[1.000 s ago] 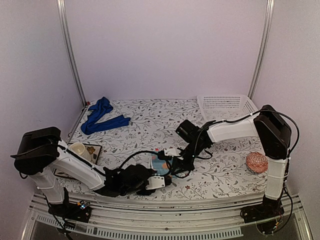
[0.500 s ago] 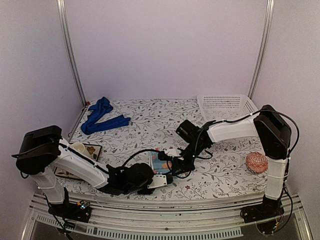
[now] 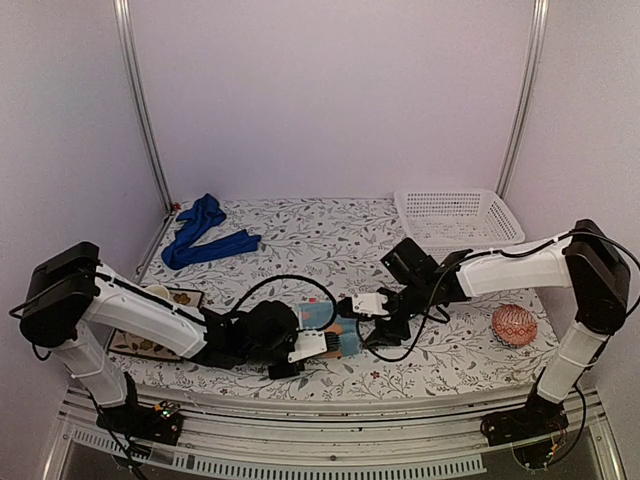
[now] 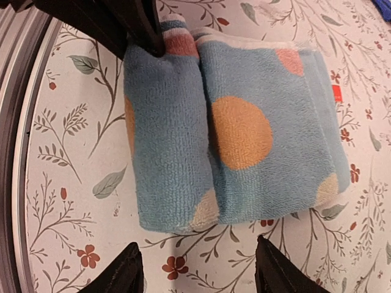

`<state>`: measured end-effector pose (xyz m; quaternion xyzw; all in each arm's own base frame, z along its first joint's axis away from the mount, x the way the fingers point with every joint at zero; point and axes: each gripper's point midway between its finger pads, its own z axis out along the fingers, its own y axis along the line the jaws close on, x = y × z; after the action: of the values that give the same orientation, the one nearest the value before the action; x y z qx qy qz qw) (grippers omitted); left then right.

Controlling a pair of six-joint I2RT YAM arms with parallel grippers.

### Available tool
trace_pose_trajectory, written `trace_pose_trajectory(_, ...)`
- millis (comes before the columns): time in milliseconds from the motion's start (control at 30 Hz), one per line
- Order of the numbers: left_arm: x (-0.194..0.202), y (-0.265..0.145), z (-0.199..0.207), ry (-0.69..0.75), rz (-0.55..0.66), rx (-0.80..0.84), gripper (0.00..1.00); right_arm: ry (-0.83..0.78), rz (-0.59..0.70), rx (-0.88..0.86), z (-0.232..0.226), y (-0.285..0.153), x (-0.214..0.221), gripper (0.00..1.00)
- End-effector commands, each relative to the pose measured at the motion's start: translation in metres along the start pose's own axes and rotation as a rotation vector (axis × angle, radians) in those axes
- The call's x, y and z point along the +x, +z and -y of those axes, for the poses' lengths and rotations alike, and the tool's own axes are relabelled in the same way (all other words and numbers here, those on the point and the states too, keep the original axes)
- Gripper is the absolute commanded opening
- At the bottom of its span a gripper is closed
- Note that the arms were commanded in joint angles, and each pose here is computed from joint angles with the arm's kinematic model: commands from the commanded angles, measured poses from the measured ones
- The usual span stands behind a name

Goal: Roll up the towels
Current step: Roll the towel at the center of the board.

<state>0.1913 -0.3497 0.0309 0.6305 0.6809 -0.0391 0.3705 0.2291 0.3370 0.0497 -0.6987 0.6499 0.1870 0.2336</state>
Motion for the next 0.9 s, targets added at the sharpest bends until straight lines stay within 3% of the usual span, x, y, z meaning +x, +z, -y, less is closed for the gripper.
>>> trace_pose_trajectory(0,-0.010,-0.006,0.001,-0.077,0.017,0.120,0.08,-0.083,0.072,0.211,0.025,-0.023,-0.017,0.63)
trace_pose_trajectory(500,-0.014,0.005,0.009,-0.222,-0.029,0.387,0.11,-0.510,0.194,0.545,-0.016,-0.046,-0.040,0.64)
trace_pose_trajectory(867,-0.003,0.015,0.001,-0.342,-0.064,0.471,0.11,-0.661,0.107,0.572,-0.031,-0.009,-0.034,0.64)
